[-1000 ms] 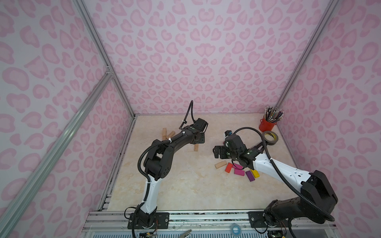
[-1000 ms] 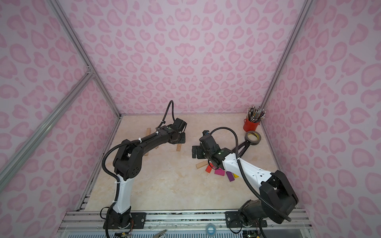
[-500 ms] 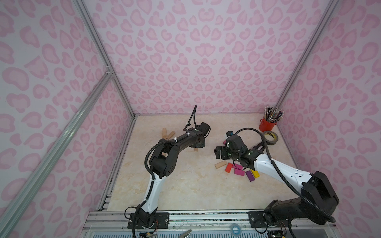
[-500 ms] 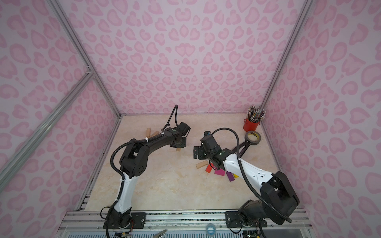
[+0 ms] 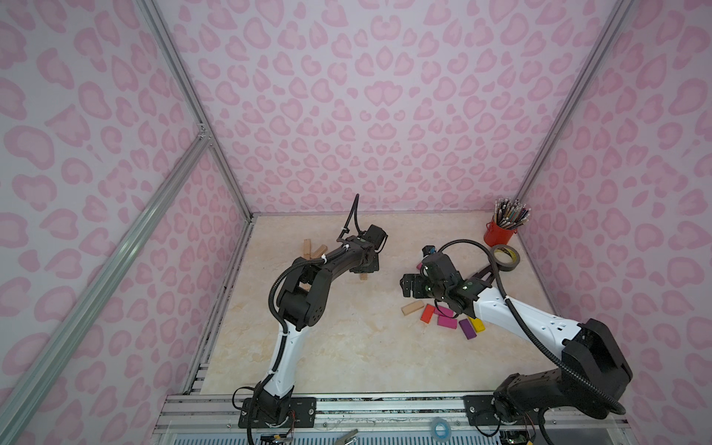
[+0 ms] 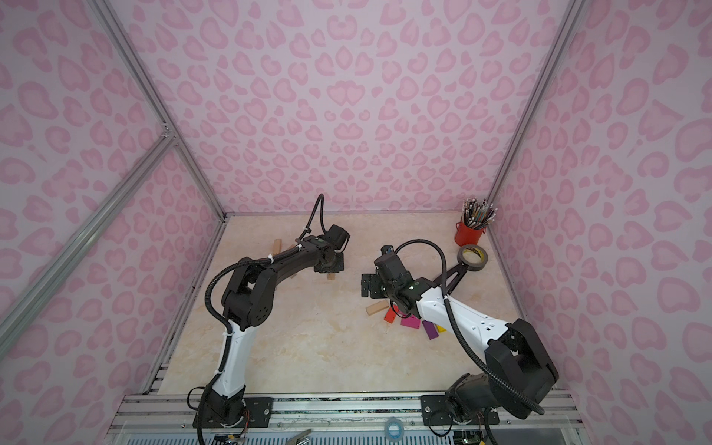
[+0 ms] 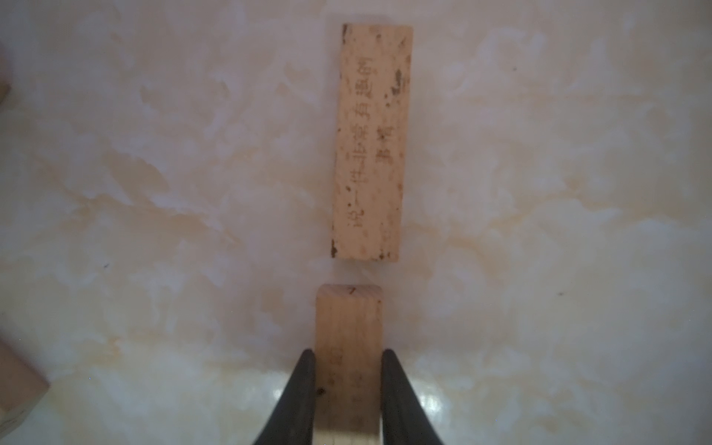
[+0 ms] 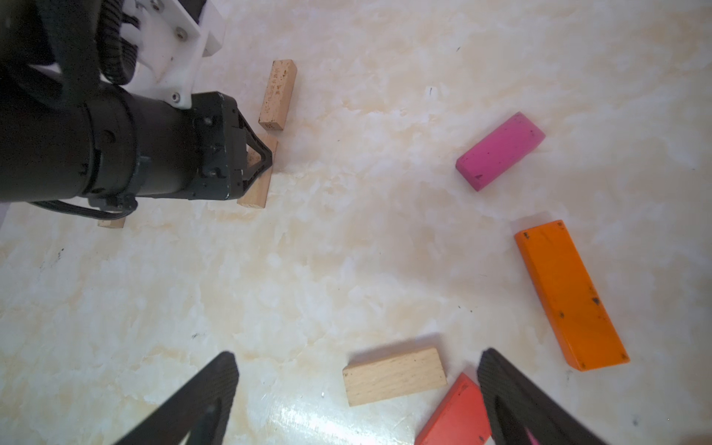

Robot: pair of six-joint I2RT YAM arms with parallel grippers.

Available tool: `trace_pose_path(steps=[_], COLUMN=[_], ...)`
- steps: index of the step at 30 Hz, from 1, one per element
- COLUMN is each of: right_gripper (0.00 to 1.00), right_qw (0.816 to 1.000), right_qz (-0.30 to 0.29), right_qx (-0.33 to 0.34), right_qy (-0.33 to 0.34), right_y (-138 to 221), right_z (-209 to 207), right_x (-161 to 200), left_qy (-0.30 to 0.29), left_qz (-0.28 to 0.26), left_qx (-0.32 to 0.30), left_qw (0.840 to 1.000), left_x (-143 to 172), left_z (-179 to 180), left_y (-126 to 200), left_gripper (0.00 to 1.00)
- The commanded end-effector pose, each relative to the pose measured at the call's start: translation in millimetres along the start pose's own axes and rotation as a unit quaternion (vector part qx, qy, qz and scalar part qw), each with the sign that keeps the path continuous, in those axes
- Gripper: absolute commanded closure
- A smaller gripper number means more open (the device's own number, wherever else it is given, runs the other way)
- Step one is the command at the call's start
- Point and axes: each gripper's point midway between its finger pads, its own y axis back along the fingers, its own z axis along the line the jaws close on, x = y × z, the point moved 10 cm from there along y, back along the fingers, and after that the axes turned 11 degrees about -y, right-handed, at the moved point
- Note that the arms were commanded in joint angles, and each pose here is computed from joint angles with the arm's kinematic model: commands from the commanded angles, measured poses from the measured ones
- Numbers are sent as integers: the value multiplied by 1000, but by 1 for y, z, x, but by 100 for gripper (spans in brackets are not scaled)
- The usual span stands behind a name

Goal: Assemble the letter k with building blocks
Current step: Assemble the building block at the center of the board.

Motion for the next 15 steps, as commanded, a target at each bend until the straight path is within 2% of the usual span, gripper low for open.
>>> trace_pose_path(steps=[1,15], right_gripper=[2,2], right_qw=[1000,1000], right_qz=[1,5], right_qx=[5,7], right_qy=[0,-1], right_y=[-2,-5], right_z=[0,0], right_x=[0,0], left_qy=[-3,-19], left_qz=[7,-2], left_qx=[11,5], left_qw=[1000,1000], left_x=[0,-7], left_z=[-2,-4], left_y=[-3,0], left_gripper=[76,73])
